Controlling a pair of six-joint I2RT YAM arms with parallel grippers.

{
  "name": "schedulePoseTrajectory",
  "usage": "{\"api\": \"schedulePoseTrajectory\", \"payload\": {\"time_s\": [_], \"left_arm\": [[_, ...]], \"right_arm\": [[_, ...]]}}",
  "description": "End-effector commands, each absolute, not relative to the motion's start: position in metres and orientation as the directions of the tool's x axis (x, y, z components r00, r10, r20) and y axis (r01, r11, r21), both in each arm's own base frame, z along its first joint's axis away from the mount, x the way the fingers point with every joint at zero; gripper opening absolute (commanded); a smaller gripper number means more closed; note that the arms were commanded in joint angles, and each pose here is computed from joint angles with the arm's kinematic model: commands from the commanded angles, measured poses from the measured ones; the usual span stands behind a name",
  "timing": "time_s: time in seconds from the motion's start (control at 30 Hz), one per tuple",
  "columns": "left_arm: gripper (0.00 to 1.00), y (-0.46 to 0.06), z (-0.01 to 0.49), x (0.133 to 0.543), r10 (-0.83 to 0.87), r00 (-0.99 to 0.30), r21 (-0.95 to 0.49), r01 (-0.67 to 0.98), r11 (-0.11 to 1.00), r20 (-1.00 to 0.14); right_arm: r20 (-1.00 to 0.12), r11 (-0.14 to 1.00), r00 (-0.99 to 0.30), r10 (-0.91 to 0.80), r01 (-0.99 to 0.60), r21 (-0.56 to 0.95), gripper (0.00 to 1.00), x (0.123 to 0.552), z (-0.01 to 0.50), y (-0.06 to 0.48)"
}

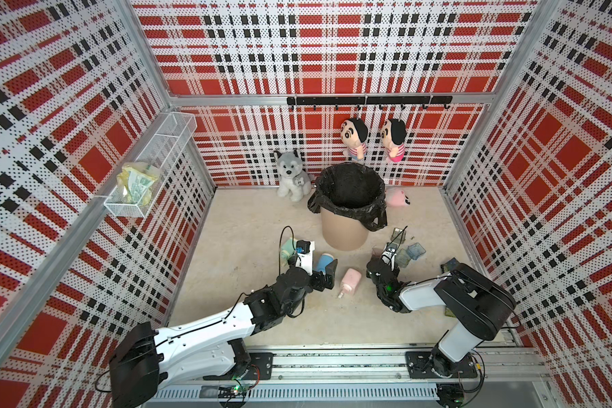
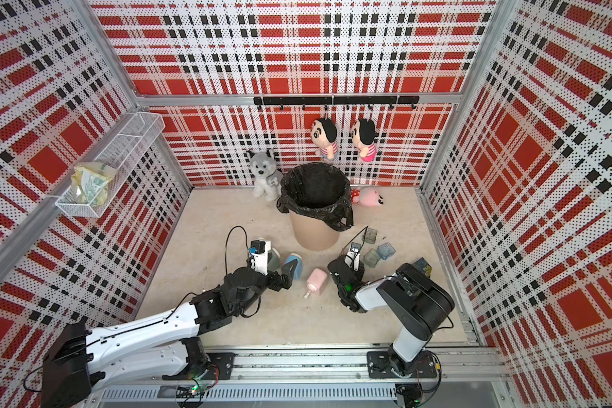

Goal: Take out the pencil sharpener tray and clean the shavings
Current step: Place the container at the center of the board.

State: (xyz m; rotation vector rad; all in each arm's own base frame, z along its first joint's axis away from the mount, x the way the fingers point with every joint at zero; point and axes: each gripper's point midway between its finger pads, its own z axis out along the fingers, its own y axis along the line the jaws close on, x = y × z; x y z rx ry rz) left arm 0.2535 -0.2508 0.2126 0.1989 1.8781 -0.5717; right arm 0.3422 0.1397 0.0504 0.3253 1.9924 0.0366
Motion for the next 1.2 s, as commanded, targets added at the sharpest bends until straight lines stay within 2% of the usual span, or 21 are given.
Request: {"api": "schedulePoseTrajectory", "payload": {"time_s": [0.0, 0.3, 0.43, 0.57, 0.63, 0.67, 0.87, 1.0, 1.17], "left_arm": [[0.98, -0.247, 0.225, 0.255, -0.156, -0.364, -0.305, 0.399, 0.864, -0.918], [0.98, -0.240, 0.227, 0.257, -0.164, -0.357, -0.303, 0.377, 0.875, -0.919], [0.98, -0.237, 0.229, 0.257, -0.168, -0.354, -0.303, 0.371, 0.878, -0.920], [0.98, -0.234, 0.234, 0.260, -0.166, -0.349, -0.294, 0.355, 0.887, -0.922], [0.98, -0.230, 0.239, 0.262, -0.167, -0.339, -0.286, 0.336, 0.897, -0.926], [0.98, -0.226, 0.243, 0.264, -0.172, -0.333, -0.283, 0.322, 0.903, -0.927], [0.98, -0.193, 0.255, 0.276, -0.253, -0.294, -0.319, 0.205, 0.925, -0.922], [0.98, -0.153, 0.264, 0.294, -0.321, -0.276, -0.353, 0.077, 0.932, -0.906], [0.98, -0.081, 0.300, 0.299, -0.360, -0.116, -0.336, -0.184, 0.924, -0.926]], "right_arm": [[-0.883, 0.954, -0.382, 0.273, 0.228, 0.196, 0.58, 0.338, 0.048, 0.139], [-0.874, 0.942, -0.382, 0.299, 0.262, 0.208, 0.70, 0.331, 0.052, 0.132], [-0.870, 0.939, -0.381, 0.312, 0.265, 0.221, 0.79, 0.329, 0.056, 0.131], [-0.878, 0.945, -0.368, 0.307, 0.224, 0.237, 0.86, 0.327, 0.076, 0.136], [-0.884, 0.949, -0.356, 0.303, 0.199, 0.245, 0.91, 0.327, 0.093, 0.138], [-0.888, 0.952, -0.353, 0.295, 0.185, 0.243, 0.99, 0.327, 0.102, 0.139], [-0.907, 0.974, -0.358, 0.220, 0.131, 0.185, 1.00, 0.326, 0.148, 0.142], [-0.926, 0.980, -0.322, 0.195, 0.109, 0.169, 1.00, 0.322, 0.185, 0.137], [-0.975, 0.998, -0.221, 0.024, -0.058, 0.038, 1.00, 0.322, 0.226, 0.150]]}}
